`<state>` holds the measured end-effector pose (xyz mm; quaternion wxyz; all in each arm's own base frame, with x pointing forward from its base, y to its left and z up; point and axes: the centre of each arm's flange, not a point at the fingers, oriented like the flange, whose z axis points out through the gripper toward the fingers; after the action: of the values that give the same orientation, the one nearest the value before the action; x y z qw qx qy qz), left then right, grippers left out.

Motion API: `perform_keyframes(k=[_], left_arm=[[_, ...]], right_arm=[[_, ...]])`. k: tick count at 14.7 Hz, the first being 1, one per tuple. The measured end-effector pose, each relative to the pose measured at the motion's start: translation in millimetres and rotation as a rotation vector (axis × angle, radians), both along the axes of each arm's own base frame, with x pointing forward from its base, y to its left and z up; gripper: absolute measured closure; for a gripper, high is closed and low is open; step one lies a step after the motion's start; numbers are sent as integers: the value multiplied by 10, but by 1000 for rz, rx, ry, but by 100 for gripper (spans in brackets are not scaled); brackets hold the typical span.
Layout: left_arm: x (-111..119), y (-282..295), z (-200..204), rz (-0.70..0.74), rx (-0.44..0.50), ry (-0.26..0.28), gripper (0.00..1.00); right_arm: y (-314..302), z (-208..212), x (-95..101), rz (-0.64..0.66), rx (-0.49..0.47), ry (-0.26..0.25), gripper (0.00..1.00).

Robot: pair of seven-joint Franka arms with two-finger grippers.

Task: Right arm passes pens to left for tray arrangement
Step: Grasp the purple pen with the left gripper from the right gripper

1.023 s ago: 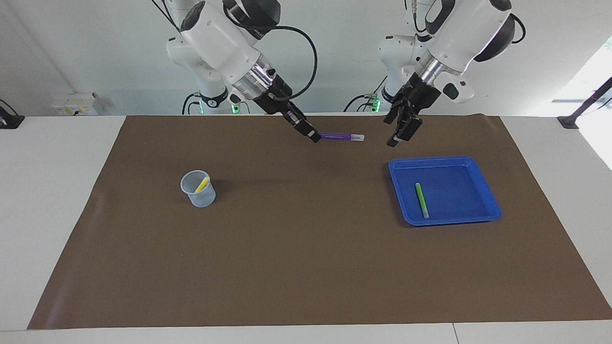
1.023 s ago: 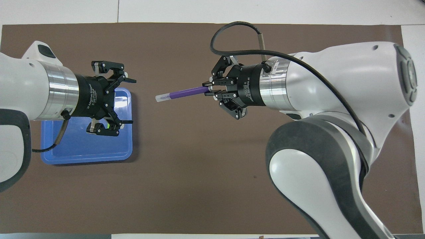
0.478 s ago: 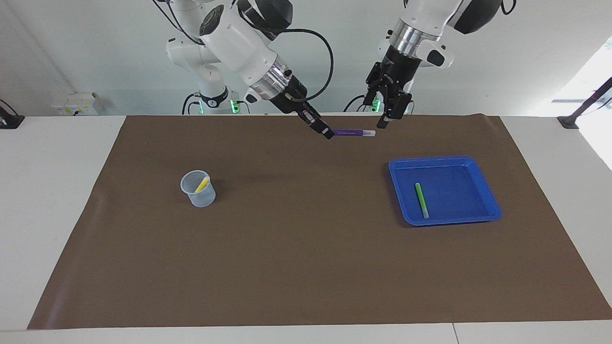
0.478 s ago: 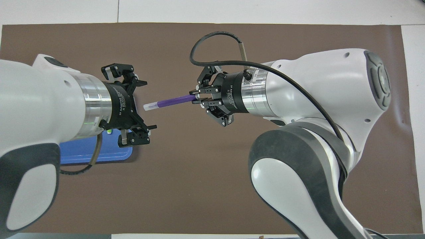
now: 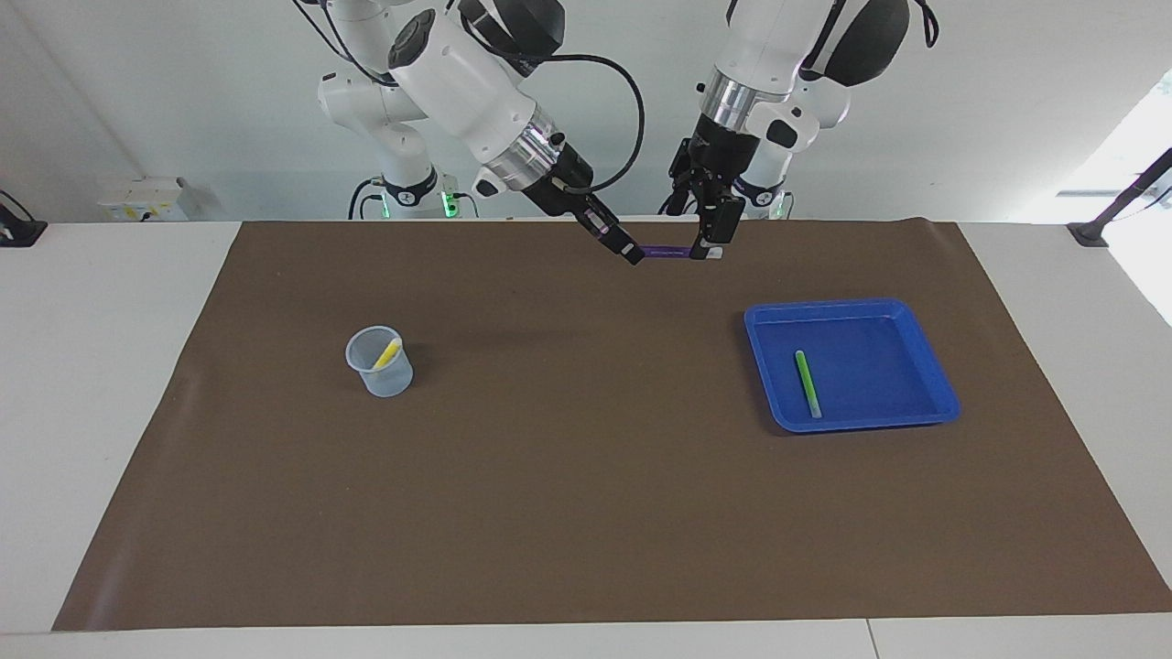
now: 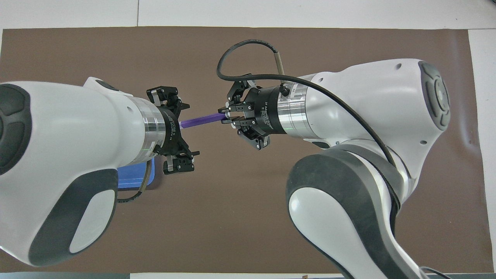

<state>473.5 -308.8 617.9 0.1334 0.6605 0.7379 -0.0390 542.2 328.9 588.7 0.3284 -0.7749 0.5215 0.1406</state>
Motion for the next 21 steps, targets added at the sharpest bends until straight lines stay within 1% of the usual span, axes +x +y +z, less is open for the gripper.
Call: perform_keyframes(k=[4,6,7,8,9,10,11,12,13,14,15,16,17,21], left_arm=[[41,-5,-80,8,-5,-4,0],[44,-2,-78,10,-5,-5,4],[46,0,-78,11,-6,-5,13],[47,1,-76,11,-6,-6,26],[48,2,-74,11,-5,-8,26],[51,5,-69,11,1,-12,30],[54,9,-61,10,6,-17,41],[55,11,-51,10,8,-21,57],[57,12,-47,10,9,-23,63],[57,13,-45,10,11,-24,63],[59,15,-43,10,12,-26,70],[66,21,-37,11,16,-32,82],[64,16,-36,9,20,-35,83],[60,4,-28,4,28,-46,83]], right_arm=[[0,-5,2,0,0,1,83],[1,-5,2,0,0,1,83],[1,-5,2,0,0,1,83],[1,-5,2,0,0,1,83],[1,-5,2,0,0,1,83],[1,-6,2,0,0,1,83],[1,-6,2,0,0,1,83],[1,-6,2,0,0,1,83],[1,-6,2,0,0,1,83],[1,-6,2,0,0,1,83],[1,-8,2,0,0,2,83],[4,-14,-3,3,-2,5,83],[5,-15,-1,2,-1,4,83],[4,-12,2,1,0,2,83]])
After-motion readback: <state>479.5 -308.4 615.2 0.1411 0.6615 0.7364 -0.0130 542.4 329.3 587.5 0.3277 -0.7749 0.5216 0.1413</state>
